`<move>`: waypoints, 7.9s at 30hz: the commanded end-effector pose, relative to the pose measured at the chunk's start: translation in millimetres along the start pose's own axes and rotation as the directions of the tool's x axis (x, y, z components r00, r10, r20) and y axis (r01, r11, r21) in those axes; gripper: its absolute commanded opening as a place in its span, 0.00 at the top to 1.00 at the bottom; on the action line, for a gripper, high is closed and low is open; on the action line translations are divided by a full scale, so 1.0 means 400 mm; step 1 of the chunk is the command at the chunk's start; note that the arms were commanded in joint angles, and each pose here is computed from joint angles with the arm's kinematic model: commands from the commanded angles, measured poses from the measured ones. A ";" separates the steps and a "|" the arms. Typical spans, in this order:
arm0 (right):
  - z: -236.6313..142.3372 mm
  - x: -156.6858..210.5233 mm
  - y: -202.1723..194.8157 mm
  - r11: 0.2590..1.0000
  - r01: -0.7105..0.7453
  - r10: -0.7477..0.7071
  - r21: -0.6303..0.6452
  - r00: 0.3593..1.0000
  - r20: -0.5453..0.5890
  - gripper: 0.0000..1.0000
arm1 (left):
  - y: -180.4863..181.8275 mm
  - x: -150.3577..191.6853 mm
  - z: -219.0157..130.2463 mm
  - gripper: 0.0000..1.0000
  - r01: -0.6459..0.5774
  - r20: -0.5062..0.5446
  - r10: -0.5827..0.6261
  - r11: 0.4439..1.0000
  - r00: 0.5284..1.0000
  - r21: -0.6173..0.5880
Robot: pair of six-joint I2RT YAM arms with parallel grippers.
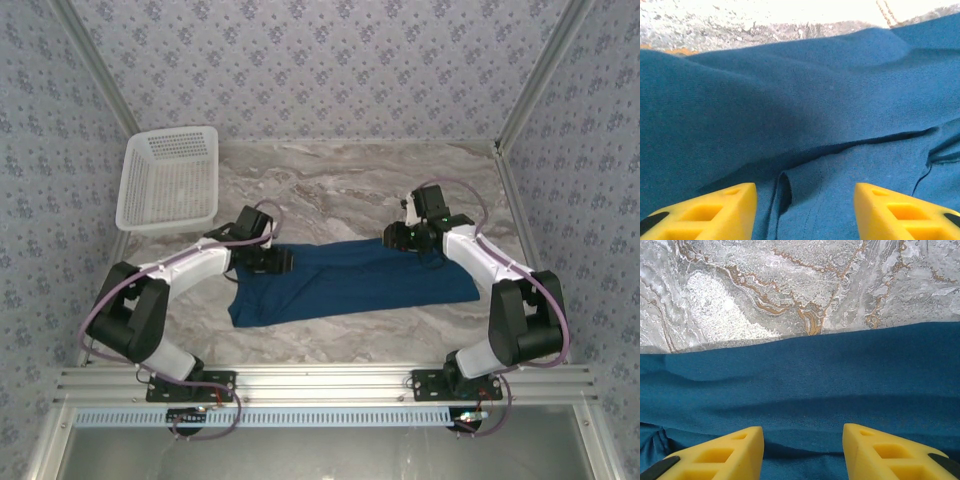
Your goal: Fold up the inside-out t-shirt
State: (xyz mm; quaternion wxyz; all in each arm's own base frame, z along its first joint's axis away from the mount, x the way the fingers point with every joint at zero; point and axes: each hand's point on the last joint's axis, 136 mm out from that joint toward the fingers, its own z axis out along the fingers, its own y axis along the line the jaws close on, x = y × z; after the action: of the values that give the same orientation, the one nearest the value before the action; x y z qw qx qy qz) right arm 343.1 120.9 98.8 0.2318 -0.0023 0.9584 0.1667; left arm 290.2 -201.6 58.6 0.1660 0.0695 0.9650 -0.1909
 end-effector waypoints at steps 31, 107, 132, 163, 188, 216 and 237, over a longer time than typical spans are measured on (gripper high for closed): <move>-0.022 0.009 -0.023 1.000 0.003 -0.002 0.028 1.000 -0.020 0.52 | -0.371 0.179 -0.007 0.83 -0.247 -0.115 0.303 0.904 0.946 0.349; 0.086 0.303 -0.116 0.961 0.033 0.081 0.273 0.914 -0.396 0.57 | 0.268 -0.339 -0.070 0.96 0.419 0.263 -0.439 0.899 0.859 0.130; 0.044 -0.049 -0.063 0.984 -0.096 0.097 0.153 0.995 0.001 0.54 | 0.026 -0.200 -0.048 0.48 0.228 0.208 -0.270 0.951 0.940 0.208; 0.112 -0.111 -0.223 0.960 -0.207 0.213 0.190 0.977 -0.007 0.59 | 0.063 0.025 0.126 0.48 0.165 -0.039 -0.163 0.985 0.986 0.053; 0.135 0.232 0.088 0.994 0.096 -0.076 0.051 0.952 -0.298 0.57 | 0.162 0.026 -0.048 0.32 0.199 0.115 -0.190 0.977 0.975 -0.074; 0.126 0.206 0.125 0.990 0.141 -0.135 0.007 0.956 -0.259 0.56 | 0.127 0.021 0.108 0.36 0.019 -0.028 -0.021 0.997 0.999 -0.079; 0.127 0.212 0.105 0.991 0.131 -0.117 0.033 0.956 -0.270 0.56 | 0.056 0.033 0.153 1.00 0.041 -0.041 -0.042 0.999 0.998 -0.015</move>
State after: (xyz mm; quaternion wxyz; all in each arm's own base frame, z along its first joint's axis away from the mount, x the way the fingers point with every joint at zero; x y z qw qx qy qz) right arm 295.3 191.2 38.8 0.1300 -0.0839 0.9782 0.1387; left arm 342.9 -180.1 22.7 0.2303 0.0295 0.9637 -0.1321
